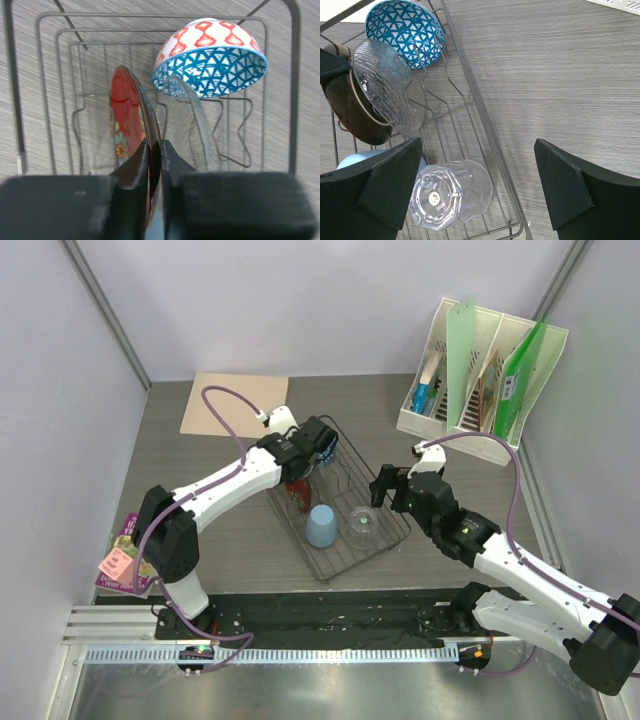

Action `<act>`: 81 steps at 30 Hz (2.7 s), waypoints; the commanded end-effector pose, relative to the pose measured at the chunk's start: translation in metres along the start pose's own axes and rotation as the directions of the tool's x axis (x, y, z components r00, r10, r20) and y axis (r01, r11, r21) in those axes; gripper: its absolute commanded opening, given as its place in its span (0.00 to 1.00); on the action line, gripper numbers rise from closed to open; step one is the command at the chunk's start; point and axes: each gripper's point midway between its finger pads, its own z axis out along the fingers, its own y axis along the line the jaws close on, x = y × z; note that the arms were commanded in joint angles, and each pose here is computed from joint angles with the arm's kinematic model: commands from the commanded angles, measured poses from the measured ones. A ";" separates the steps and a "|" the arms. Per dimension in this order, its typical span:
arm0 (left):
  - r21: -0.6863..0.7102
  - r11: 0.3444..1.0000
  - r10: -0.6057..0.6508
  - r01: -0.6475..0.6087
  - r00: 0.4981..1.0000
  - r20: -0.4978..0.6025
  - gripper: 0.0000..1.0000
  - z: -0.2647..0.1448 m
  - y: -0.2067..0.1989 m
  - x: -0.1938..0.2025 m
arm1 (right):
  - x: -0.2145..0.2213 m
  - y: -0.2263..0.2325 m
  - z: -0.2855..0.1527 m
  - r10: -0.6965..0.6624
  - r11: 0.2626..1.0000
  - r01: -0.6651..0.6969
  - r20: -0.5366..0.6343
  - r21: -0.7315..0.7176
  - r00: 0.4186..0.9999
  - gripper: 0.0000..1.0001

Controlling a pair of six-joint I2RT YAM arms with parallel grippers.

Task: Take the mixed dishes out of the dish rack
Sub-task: Pick up the plate from the dish rack, then place the plate at the center of the board.

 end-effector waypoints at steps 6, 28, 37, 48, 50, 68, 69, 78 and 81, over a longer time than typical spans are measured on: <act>-0.008 1.000 0.026 -0.026 1.000 -0.012 0.00 0.001 0.007 0.005 | -0.006 0.000 0.000 0.018 1.000 -0.018 0.028 0.004 0.999 1.00; 0.270 0.962 0.019 -0.028 0.999 0.034 0.00 -0.052 0.004 -0.022 | -0.001 0.000 0.000 0.036 0.999 -0.036 0.017 0.005 0.999 1.00; 0.464 0.881 -0.126 0.092 0.991 0.044 0.00 -0.065 -0.001 -0.037 | -0.004 -0.003 -0.004 0.045 0.999 -0.045 0.038 0.005 0.998 1.00; 0.601 0.792 -0.182 0.104 0.981 0.071 0.00 -0.101 -0.009 -0.078 | -0.003 -0.002 -0.003 0.048 0.999 -0.048 0.034 0.000 0.998 1.00; 0.607 0.790 -0.178 0.092 0.981 0.083 0.00 -0.106 -0.008 -0.082 | -0.004 -0.002 -0.004 0.049 0.999 -0.049 0.036 -0.001 0.998 1.00; 0.377 0.926 -0.133 0.003 0.938 0.320 0.00 -0.155 0.055 -0.165 | -0.013 0.004 -0.012 0.067 0.997 -0.065 0.051 -0.034 0.997 0.99; 0.179 0.984 -0.051 -0.011 0.939 0.339 0.00 -0.143 0.081 -0.169 | -0.012 0.003 -0.012 0.066 0.997 -0.064 0.050 -0.032 0.997 1.00; -0.376 0.926 0.124 0.021 0.925 0.358 0.00 -0.095 0.141 -0.208 | -0.008 0.005 -0.016 0.090 0.994 -0.088 0.042 -0.061 0.995 1.00; -0.468 0.883 0.111 0.046 0.947 0.303 0.00 -0.058 0.155 -0.217 | -0.007 0.006 -0.019 0.103 0.992 -0.101 0.036 -0.071 0.994 1.00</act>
